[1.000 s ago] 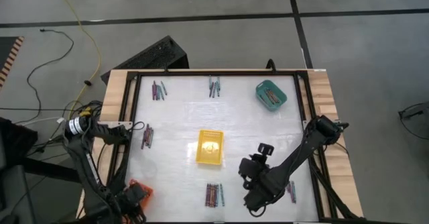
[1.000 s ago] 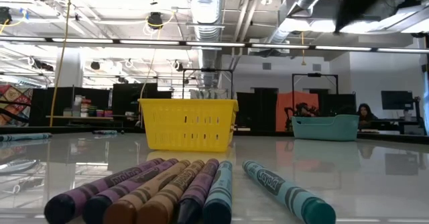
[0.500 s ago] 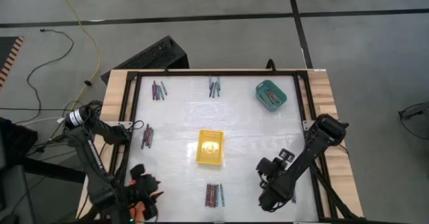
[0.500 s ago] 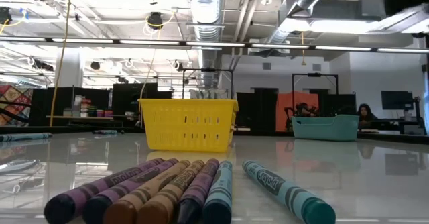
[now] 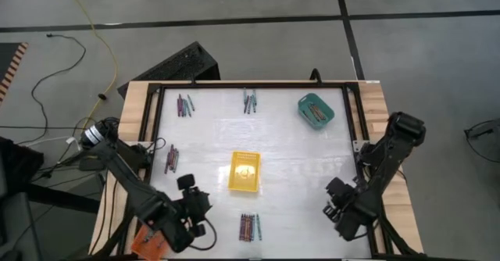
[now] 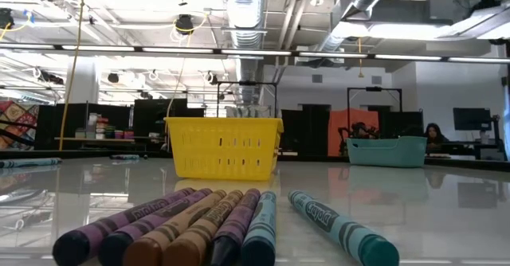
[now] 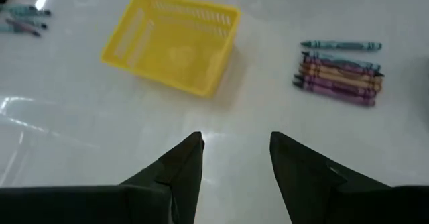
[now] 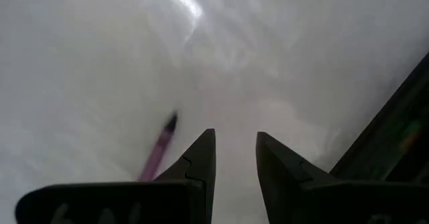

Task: Sort crayons
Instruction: Put the light blue crayon into the orange basket

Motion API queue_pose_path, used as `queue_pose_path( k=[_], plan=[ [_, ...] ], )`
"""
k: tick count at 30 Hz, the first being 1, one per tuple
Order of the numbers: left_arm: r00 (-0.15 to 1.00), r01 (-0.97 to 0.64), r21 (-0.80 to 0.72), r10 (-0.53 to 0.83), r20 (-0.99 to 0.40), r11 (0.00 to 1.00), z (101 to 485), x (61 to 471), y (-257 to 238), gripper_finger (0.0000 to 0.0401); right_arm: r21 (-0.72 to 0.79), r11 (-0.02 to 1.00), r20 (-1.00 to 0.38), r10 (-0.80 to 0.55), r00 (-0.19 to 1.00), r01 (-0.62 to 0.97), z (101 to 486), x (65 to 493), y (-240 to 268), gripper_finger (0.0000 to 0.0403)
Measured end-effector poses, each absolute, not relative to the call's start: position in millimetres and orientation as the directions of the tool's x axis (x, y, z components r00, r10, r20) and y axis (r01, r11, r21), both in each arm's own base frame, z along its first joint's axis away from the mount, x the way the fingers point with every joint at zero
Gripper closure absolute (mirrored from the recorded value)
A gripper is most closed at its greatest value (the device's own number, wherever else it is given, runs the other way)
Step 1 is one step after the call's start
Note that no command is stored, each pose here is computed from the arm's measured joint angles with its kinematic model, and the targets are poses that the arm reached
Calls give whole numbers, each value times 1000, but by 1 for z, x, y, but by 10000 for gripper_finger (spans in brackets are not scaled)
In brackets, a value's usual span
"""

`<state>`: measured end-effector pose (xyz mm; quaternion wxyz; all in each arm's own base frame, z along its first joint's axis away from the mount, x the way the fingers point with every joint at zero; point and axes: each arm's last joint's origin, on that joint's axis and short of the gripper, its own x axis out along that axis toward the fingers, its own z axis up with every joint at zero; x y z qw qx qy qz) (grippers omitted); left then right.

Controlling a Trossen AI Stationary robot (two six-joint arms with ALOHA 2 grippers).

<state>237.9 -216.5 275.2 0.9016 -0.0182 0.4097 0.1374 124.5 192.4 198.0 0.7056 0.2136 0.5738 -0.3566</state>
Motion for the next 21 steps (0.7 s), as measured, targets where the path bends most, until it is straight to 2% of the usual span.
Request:
queue_pose_path(
  k=[7, 12, 21],
  plan=[
    [623, -236, 114, 240, -745, 965, 276, 254, -203, 237, -70, 619, -986, -161, 39, 782, 188, 106, 207, 300],
    [619, -228, 140, 255, -743, 963, 277, 262, -194, 237, -2, 607, -993, -94, 69, 795, 178, 104, 224, 300],
    [627, -175, 131, 213, -750, 976, 278, 274, -186, 237, 2, 596, -993, -93, 71, 803, 156, 110, 238, 300]
  ],
)
